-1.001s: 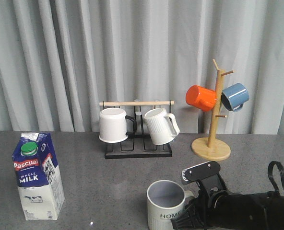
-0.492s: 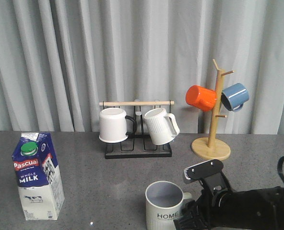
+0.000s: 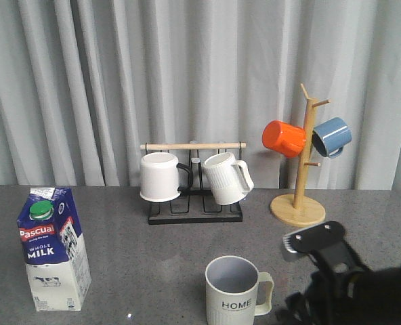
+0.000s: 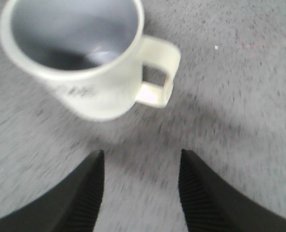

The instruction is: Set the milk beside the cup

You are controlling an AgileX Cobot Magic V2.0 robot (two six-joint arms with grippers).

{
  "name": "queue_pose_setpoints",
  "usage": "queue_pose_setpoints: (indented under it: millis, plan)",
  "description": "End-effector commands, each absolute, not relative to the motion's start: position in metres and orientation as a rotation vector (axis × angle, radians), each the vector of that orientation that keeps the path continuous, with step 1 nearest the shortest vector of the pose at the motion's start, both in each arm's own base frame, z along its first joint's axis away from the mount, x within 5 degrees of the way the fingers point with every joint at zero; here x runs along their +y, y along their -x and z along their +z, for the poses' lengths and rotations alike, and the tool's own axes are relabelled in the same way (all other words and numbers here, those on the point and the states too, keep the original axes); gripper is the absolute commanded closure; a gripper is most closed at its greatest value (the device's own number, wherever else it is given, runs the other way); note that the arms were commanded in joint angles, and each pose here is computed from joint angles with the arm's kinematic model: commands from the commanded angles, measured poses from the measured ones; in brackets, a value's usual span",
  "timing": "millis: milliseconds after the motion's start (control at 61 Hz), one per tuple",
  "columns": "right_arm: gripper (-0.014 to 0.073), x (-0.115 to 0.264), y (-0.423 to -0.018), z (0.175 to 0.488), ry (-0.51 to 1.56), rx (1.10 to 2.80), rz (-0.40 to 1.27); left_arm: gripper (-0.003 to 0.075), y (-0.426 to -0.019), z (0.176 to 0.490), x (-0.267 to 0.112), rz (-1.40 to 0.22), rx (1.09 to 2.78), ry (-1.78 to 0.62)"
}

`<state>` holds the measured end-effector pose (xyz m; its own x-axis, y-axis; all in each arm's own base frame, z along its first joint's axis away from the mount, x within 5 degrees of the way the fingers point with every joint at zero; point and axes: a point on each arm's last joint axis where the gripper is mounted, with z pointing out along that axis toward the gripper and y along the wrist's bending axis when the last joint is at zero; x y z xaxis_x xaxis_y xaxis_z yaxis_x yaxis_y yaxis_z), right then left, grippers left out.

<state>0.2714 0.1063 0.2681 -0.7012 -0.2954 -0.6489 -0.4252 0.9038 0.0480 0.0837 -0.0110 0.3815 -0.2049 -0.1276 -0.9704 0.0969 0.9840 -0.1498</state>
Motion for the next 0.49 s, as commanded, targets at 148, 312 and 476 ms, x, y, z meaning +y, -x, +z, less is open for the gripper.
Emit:
queue_pose_setpoints:
  millis: [148,312,476]
  plan:
    - [0.0495,0.081,-0.186,0.304,0.461,2.198,0.358,0.0312,-0.085,0.397,-0.011,-0.214,1.675,0.027]
    - [0.0606,0.062,-0.126,0.299,0.523,2.147,0.358,0.0312,-0.085,0.395,-0.011,-0.223,1.688,0.03]
    - [0.0603,0.048,-0.084,0.299,0.547,2.064,0.355,0.0312,-0.09,0.391,-0.012,-0.221,1.775,0.027]
